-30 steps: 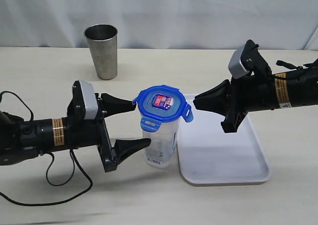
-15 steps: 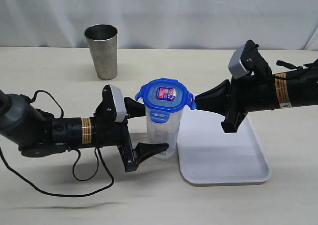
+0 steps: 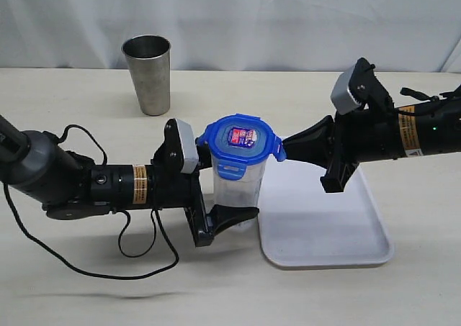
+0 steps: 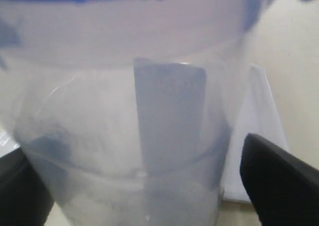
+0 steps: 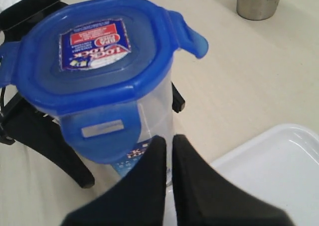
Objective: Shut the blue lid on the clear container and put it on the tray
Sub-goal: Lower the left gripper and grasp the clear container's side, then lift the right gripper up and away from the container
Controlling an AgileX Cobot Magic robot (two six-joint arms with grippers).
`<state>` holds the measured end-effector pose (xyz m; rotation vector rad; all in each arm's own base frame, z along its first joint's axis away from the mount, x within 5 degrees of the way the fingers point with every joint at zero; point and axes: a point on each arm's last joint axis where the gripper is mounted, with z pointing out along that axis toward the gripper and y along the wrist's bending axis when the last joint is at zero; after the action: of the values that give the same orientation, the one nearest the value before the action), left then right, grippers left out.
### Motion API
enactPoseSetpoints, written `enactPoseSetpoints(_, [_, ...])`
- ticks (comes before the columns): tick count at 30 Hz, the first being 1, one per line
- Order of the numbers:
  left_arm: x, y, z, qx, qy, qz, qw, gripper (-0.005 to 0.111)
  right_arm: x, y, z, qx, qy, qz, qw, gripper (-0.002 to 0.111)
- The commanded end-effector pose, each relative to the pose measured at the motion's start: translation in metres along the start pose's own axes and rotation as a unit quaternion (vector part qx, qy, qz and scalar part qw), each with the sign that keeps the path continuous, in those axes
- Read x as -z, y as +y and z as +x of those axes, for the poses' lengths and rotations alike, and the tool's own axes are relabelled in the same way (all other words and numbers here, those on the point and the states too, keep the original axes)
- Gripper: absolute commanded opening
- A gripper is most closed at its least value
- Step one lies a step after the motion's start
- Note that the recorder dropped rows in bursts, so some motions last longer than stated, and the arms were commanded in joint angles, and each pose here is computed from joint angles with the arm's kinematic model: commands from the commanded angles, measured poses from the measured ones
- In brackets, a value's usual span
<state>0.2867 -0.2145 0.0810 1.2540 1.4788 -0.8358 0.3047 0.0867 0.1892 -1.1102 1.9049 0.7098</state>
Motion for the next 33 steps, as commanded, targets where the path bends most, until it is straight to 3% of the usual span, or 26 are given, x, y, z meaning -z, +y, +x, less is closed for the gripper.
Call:
enactPoseSetpoints(1, [-0.002, 0.003, 0.002, 0.010, 0.011, -0.019, 1.000, 0.076, 0.002, 0.001, 0.000, -0.002, 0.001, 0.001, 1.000, 0.004])
enactPoseSetpoints(6, [-0.002, 0.003, 0.003, 0.002, 0.014, -0.019, 1.000, 0.051, 0.002, 0.001, 0.000, -0.002, 0.001, 0.001, 1.000, 0.004])
enactPoseSetpoints(11, [-0.002, 0.003, 0.008, 0.002, 0.045, -0.024, 0.999, 0.005, 0.002, 0.001, 0.000, -0.002, 0.001, 0.001, 1.000, 0.004])
enactPoseSetpoints(12, [-0.002, 0.004, 0.009, 0.002, 0.046, -0.025, 0.999, 0.000, 0.002, 0.001, 0.000, -0.003, 0.000, 0.001, 1.000, 0.004])
enactPoseSetpoints(19, [0.009, 0.016, 0.013, 0.011, 0.044, -0.041, 0.998, 0.000, 0.007, 0.002, -0.008, -0.018, -0.011, 0.008, 1.000, 0.004])
enactPoseSetpoints(24, [0.023, 0.026, 0.013, 0.026, 0.022, -0.042, 0.999, 0.000, 0.019, 0.000, -0.019, -0.083, -0.017, 0.064, 0.994, 0.005])
enactPoseSetpoints(27, [0.027, 0.031, 0.014, 0.034, 0.018, -0.050, 0.998, 0.000, 0.027, 0.003, -0.028, -0.131, -0.032, 0.073, 0.988, 0.014])
enactPoseSetpoints(29, [0.028, 0.032, 0.015, 0.037, 0.022, -0.057, 0.997, 0.000, 0.031, 0.008, -0.035, -0.171, -0.050, 0.061, 0.982, 0.027])
enactPoseSetpoints(33, [0.028, 0.035, 0.016, 0.047, 0.027, -0.074, 0.996, 0.000, 0.037, 0.010, -0.051, -0.312, -0.081, 0.039, 0.946, 0.036])
